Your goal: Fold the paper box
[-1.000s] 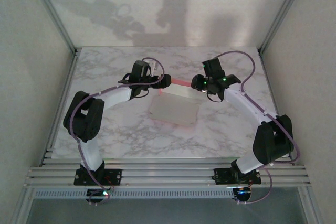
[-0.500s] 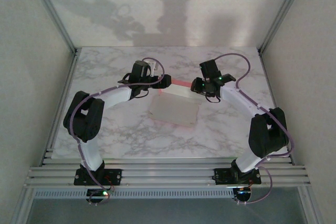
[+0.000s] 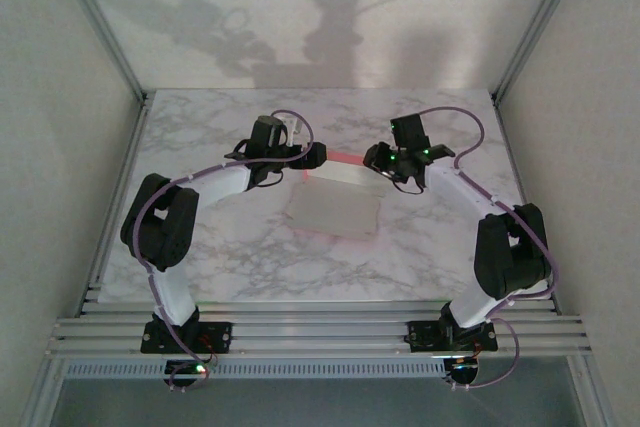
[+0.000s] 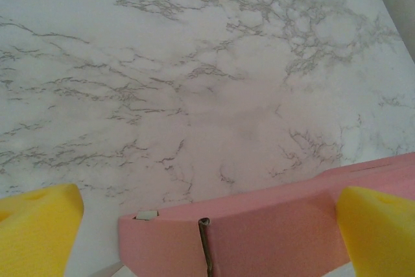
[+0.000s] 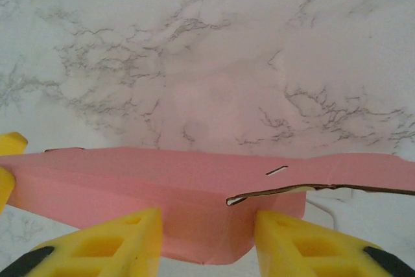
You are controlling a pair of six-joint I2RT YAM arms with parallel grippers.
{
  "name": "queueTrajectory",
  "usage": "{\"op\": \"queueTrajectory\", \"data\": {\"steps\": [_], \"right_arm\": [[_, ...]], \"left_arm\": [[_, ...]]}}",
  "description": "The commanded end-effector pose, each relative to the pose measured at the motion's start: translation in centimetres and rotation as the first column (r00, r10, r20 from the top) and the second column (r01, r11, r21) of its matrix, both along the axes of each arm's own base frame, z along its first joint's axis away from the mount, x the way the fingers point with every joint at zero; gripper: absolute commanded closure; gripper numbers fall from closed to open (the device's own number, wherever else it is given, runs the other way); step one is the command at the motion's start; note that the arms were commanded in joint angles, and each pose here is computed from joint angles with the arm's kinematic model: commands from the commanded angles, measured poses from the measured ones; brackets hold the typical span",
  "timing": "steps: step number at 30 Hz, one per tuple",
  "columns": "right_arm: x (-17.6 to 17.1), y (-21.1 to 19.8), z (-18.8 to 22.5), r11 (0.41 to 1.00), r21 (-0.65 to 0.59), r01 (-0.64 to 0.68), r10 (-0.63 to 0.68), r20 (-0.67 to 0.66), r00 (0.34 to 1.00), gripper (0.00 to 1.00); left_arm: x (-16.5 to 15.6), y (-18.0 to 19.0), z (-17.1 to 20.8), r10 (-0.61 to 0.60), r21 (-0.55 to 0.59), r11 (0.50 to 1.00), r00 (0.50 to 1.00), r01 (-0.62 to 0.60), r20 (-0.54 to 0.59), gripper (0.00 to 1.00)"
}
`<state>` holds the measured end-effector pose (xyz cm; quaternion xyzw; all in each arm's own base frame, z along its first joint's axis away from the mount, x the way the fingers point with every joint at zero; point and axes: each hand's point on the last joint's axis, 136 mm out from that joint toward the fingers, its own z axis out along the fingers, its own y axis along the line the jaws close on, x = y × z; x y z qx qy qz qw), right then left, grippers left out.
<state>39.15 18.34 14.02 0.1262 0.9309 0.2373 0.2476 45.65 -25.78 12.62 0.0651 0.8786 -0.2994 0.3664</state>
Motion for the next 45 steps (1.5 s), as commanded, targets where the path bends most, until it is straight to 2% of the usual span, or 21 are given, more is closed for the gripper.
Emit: {"op": "queueTrajectory", "data": {"steps": [1, 4, 9, 16, 25, 33, 38, 45], "right_arm": [[-0.4, -0.2, -0.3, 0.999, 0.043, 0.033, -0.032, -0.026, 0.999, 0.58], [-0.5, -0.5, -0.8, 0.993, 0.099, 0.063, -0.06, -0.033, 0.998, 0.56], [-0.5, -0.8, -0.5, 0.991, 0.122, 0.055, -0.054, -0.007, 0.999, 0.55], [-0.7, -2.6, -0.1, 0.997, 0.038, 0.062, -0.062, 0.001, 0.998, 0.53], [-0.3, -2.4, -0.7, 0.997, 0.044, 0.065, -0.064, -0.008, 0.998, 0.53], [0.3, -0.9, -0.3, 0.993, 0.117, 0.023, -0.024, 0.005, 1.0, 0.42], [0.4, 0.0, 0.0, 0.988, 0.154, -0.01, 0.007, 0.019, 1.0, 0.45], [0.6, 0.5, 0.4, 0.981, 0.192, -0.021, 0.014, 0.034, 0.999, 0.54]], "left_arm": [[-1.2, -0.3, -2.4, -0.023, 0.035, 0.999, 0.996, 0.026, -0.08, 0.01], [-1.2, -0.3, -2.5, -0.023, 0.036, 0.999, 0.996, 0.026, -0.082, 0.01], [-1.4, -0.4, -2.6, -0.029, 0.04, 0.999, 0.996, 0.032, -0.085, 0.01], [-1.3, -0.4, -2.7, -0.03, 0.041, 0.999, 0.996, 0.034, -0.086, 0.01], [-1.4, -0.6, -2.7, -0.037, 0.049, 0.998, 0.995, 0.042, -0.089, 0.01], [-1.4, -0.8, -2.5, -0.043, 0.048, 0.998, 0.995, 0.047, -0.086, 0.01], [-1.5, -0.8, -2.6, -0.045, 0.05, 0.998, 0.995, 0.049, -0.09, 0.01], [-1.6, -0.9, -2.6, -0.051, 0.054, 0.997, 0.995, 0.056, -0.09, 0.01]]}}
